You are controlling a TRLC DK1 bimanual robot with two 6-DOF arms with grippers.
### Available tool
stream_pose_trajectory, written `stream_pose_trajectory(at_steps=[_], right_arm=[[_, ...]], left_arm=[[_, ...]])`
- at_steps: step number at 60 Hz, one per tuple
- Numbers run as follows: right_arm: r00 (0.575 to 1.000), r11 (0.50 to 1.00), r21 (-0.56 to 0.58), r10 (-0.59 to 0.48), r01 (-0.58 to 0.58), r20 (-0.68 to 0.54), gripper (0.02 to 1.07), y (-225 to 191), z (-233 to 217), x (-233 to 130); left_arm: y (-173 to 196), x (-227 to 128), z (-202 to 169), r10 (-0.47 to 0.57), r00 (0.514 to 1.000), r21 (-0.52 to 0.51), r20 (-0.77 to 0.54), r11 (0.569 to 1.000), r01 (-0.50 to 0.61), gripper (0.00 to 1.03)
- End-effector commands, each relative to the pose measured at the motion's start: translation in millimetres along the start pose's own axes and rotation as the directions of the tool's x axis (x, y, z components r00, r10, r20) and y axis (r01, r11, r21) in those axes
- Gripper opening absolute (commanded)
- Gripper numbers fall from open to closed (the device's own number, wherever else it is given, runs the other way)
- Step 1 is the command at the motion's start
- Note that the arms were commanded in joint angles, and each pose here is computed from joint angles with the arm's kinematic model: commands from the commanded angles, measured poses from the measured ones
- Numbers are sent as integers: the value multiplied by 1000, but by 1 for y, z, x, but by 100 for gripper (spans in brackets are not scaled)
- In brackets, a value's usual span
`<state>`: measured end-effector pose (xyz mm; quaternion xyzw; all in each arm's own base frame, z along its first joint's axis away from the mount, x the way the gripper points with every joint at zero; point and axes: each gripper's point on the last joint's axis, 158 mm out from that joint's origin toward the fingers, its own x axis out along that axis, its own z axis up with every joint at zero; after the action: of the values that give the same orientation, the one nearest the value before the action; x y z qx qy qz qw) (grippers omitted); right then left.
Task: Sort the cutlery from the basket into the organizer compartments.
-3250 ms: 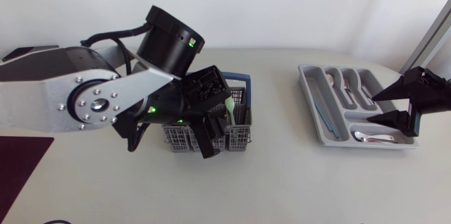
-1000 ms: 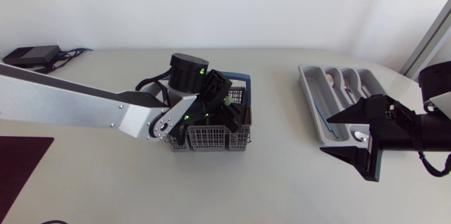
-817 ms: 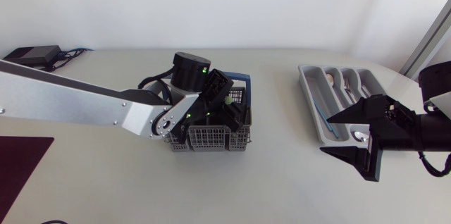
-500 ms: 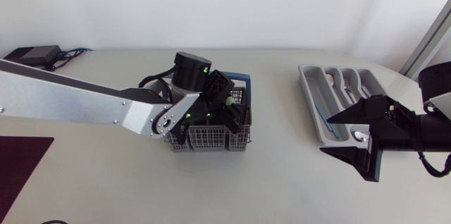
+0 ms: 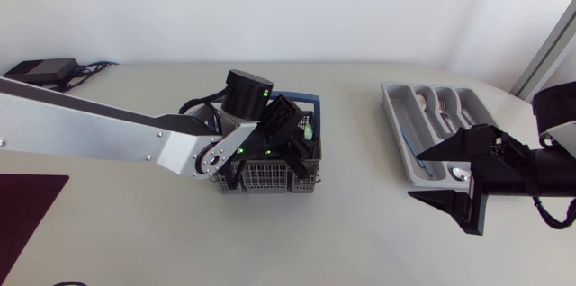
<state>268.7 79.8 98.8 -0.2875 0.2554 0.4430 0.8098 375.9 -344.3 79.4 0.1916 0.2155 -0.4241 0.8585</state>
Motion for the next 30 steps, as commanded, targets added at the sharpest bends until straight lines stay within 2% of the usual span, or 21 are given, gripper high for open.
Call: stream_pose_trajectory(at_steps=[1,23,30], right_arm=[[1000,1000,14,2,-2,-1,94,5,-5,1],[1000,1000,11,5,-5,0,94,7,-5,1],[1000,1000,11,6,-6,0,94,8,-5,2]], left_arm=[[-3,0,7,-13,1000,15,8,1000,13,47],[-4,3,14,-14,1000,-22,24,1000,15,42],[-2,4,16,-11,1000,-37,30,999,12,37]])
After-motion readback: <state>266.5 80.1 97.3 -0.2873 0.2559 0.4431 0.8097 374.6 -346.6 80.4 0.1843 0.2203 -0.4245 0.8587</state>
